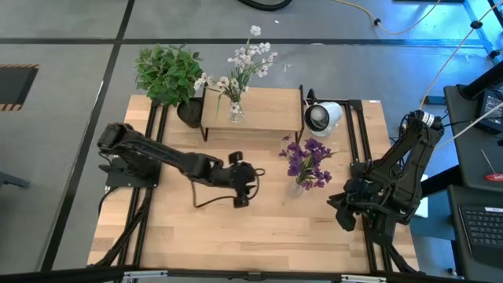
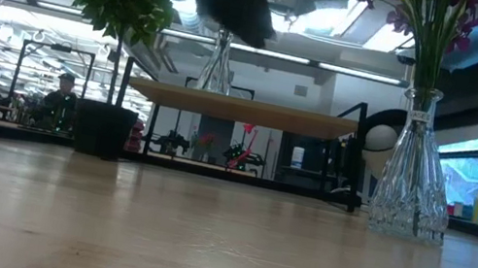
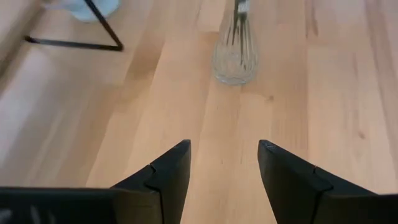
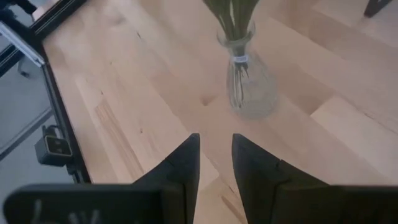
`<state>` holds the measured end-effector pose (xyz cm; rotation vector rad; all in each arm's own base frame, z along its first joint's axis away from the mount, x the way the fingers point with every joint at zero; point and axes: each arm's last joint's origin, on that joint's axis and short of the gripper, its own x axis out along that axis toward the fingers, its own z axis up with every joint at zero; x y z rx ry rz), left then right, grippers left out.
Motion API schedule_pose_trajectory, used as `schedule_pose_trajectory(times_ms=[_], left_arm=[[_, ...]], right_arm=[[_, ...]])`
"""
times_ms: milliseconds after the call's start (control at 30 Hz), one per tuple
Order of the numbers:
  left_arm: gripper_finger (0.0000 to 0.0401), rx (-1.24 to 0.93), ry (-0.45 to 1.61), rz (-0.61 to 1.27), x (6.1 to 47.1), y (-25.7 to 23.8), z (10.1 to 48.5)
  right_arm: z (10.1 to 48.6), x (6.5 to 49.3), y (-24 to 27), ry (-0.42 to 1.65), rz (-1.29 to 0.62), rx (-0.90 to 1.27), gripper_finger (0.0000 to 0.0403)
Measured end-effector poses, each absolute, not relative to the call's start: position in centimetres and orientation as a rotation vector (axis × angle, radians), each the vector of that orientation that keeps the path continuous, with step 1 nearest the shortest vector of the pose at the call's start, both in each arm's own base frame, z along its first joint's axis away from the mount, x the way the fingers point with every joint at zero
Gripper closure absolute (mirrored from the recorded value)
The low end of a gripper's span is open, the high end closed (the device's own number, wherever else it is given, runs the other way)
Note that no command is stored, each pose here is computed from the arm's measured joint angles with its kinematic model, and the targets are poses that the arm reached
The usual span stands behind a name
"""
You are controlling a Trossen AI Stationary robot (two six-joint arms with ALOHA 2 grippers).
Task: Pick and place flowers into a vace then onto a shelf
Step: Put the transparent vase on the shelf
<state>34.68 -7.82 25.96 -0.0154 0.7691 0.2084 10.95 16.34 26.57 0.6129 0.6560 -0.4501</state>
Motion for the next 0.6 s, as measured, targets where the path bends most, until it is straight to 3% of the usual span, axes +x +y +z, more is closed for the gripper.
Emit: schedule_pose_trajectory(times_ms=[267,600], left_arm=[[0.0226,0.018,0.855,0.294,29.2,-10.1,28.6],[0.0266,0.033,0.739,0.295,22.8,-11.8,33.0]], right_arm=[[26.0,12.1,16.0,0.636,-0.467,0.623,0.0290],[24.1,14.2,15.9,0.548,-0.453,0.744,0.0187]])
